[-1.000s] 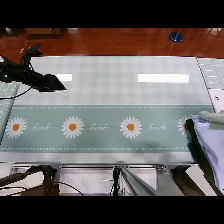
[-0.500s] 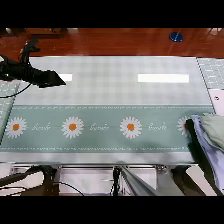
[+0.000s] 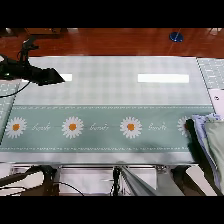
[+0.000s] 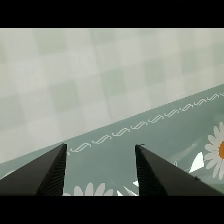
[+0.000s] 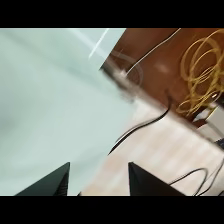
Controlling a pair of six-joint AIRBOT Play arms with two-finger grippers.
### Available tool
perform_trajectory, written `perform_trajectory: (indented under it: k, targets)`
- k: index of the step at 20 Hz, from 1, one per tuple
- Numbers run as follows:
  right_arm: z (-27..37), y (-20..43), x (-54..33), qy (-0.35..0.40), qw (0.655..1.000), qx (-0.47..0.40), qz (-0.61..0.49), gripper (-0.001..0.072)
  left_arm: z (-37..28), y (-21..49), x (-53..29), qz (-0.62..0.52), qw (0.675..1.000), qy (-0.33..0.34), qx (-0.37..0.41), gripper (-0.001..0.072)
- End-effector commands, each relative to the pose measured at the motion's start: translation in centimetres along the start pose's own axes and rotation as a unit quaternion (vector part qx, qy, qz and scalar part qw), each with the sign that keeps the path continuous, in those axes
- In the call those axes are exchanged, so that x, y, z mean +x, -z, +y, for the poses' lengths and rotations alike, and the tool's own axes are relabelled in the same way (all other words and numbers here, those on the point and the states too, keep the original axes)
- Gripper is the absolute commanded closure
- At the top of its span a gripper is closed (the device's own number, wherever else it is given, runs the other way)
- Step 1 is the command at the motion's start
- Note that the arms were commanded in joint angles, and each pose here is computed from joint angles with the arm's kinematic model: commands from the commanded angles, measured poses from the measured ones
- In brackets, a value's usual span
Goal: Fold the shirts.
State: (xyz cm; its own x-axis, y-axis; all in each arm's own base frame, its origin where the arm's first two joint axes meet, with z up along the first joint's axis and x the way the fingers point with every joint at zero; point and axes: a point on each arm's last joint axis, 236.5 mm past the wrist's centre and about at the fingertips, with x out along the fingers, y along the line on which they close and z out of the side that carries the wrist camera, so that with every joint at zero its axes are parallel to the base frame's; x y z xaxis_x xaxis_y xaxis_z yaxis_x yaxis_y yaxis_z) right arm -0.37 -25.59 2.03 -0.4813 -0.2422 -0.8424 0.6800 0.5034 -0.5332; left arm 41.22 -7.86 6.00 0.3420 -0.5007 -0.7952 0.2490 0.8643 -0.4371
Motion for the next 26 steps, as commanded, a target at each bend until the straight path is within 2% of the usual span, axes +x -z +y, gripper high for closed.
perform_trajectory:
  k: [1, 2, 3, 5, 6, 7, 8, 9, 11, 12, 13, 15, 17, 19, 26]
  targets:
    - [-2.3, -5.9, -1.3, 0.042, 0.991, 0.016, -0.126, 0.0245, 1.0, -0.9, 0.0, -0.019, 1.0, -0.019, 0.003, 0.0187]
    - [-1.0, -9.5, -3.7, -0.001, 0.981, 0.028, -0.194, 0.0246, 1.4, -1.9, 0.0, -0.04, 0.999, -0.027, 0.002, 0.0119]
    - [1.0, -13.3, -7.3, -0.065, 0.961, 0.043, -0.265, 0.0247, 1.3, -3.2, -0.1, -0.067, 0.997, -0.028, -0.002, 0.0014]
    - [8.2, -19.7, -17.9, -0.258, 0.886, 0.048, -0.382, 0.0266, -3.7, -6.4, -1.5, -0.122, 0.99, 0.065, -0.029, 0.0009]
    - [12.5, -21.0, -23.4, -0.354, 0.843, 0.027, -0.405, 0.0273, -6.9, -8.1, -2.5, -0.146, 0.984, 0.105, -0.007, 0.0014]
    - [17.4, -20.9, -28.7, -0.441, 0.799, -0.011, -0.407, 0.0273, -9.4, -9.0, -3.1, -0.156, 0.981, 0.108, 0.048, 0.0033]
    - [21.9, -19.5, -32.2, -0.497, 0.772, -0.06, -0.391, 0.0274, -10.8, -9.3, -3.0, -0.155, 0.979, 0.08, 0.102, 0.0062]
    - [26.7, -16.9, -34.1, -0.525, 0.761, -0.125, -0.361, 0.0273, -11.3, -9.4, -2.6, -0.144, 0.978, 0.028, 0.151, 0.0087]
    - [34.0, -10.7, -32.6, -0.488, 0.776, -0.265, -0.297, 0.0274, -9.2, -8.8, -1.2, -0.113, 0.972, -0.097, 0.18, 0.0184]
    - [36.3, -7.9, -30.4, -0.432, 0.791, -0.338, -0.271, 0.0274, -7.7, -7.9, -0.3, -0.085, 0.972, -0.142, 0.17, 0.0194]
    - [37.5, -5.8, -28.4, -0.372, 0.802, -0.394, -0.252, 0.0274, -6.8, -6.5, 0.8, -0.05, 0.974, -0.159, 0.155, 0.0193]
    - [38.7, -2.8, -25.7, -0.26, 0.807, -0.476, -0.232, 0.0274, -5.6, -2.5, 3.4, 0.045, 0.979, -0.15, 0.128, 0.0193]
    - [40.3, -1.0, -25.8, -0.22, 0.798, -0.502, -0.252, 0.0274, -4.4, 1.7, 5.3, 0.144, 0.973, -0.144, 0.105, 0.0192]
    - [41.8, 0.6, -26.5, -0.228, 0.786, -0.512, -0.259, 0.0273, -3.5, 4.0, 6.4, 0.199, 0.965, -0.147, 0.08, 0.0191]
    - [41.5, 1.3, -25.5, -0.231, 0.803, -0.501, -0.225, 0.0272, -3.0, 2.8, 7.4, 0.173, 0.97, -0.154, 0.071, 0.0191]
